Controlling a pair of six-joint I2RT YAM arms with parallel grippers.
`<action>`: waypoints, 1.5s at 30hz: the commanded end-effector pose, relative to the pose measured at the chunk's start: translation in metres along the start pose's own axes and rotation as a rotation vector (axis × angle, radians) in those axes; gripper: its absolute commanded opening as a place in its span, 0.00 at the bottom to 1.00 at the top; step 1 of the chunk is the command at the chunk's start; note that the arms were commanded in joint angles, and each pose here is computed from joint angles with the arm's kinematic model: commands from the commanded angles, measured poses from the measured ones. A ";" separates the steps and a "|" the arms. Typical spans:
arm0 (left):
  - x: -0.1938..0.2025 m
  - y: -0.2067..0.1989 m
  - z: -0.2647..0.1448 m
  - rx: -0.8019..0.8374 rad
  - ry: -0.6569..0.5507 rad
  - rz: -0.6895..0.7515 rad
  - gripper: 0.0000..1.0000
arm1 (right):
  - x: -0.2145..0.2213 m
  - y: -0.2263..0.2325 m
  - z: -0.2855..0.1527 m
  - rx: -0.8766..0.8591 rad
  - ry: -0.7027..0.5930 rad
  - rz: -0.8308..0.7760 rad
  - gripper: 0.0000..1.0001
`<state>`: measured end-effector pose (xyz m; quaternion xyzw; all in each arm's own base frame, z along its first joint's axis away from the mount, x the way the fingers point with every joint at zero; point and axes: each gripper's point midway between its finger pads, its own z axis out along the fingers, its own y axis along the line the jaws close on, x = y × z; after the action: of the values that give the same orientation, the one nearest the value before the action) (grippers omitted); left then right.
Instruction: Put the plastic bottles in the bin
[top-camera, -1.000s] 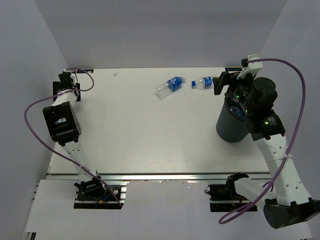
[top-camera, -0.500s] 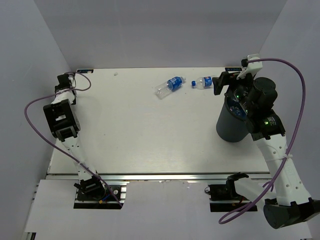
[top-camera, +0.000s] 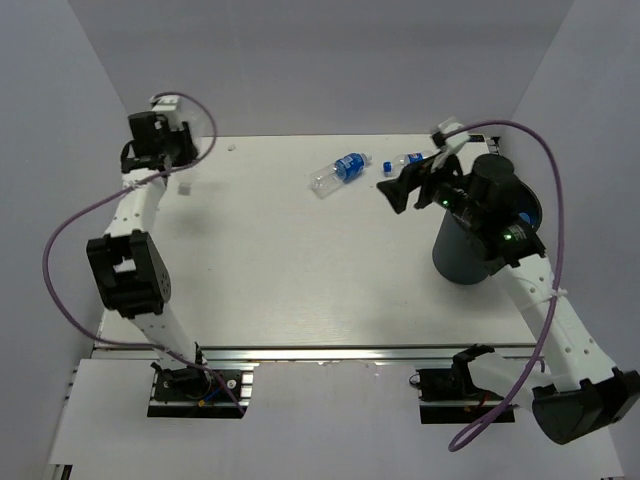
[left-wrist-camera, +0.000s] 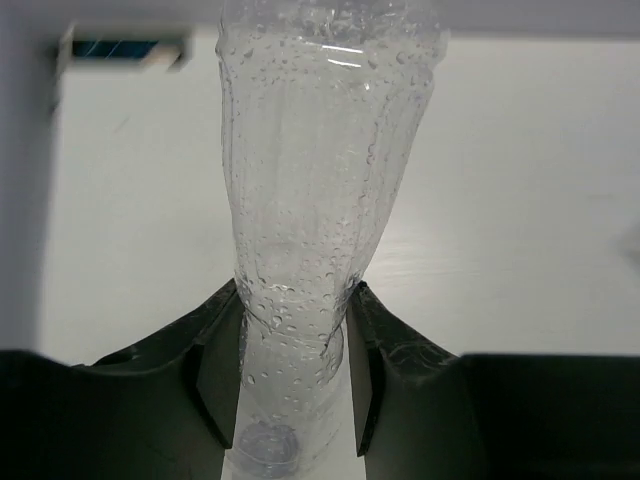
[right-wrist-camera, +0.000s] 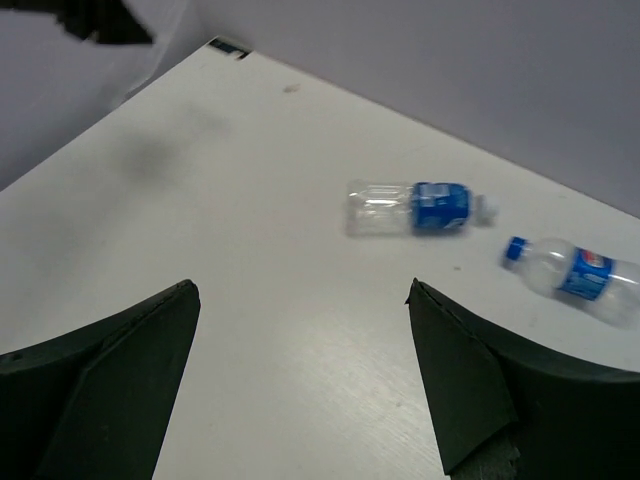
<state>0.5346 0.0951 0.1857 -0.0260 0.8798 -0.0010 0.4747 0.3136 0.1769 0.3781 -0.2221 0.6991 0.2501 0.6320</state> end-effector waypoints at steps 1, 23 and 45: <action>-0.055 -0.154 -0.075 0.431 -0.257 0.059 0.23 | 0.017 0.042 0.014 -0.175 0.029 -0.036 0.89; 0.112 -0.423 -0.319 1.548 -0.191 0.100 0.13 | 0.089 0.086 0.039 -0.362 0.062 0.059 0.89; 0.044 -0.361 -0.248 0.817 -0.291 0.066 0.98 | -0.060 -0.060 -0.029 0.526 -0.256 0.002 0.14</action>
<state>0.2854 -0.3133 0.2904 0.2699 0.6801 -0.4401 0.5205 0.3268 0.1817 0.3584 -0.1190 0.7058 0.2165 0.6639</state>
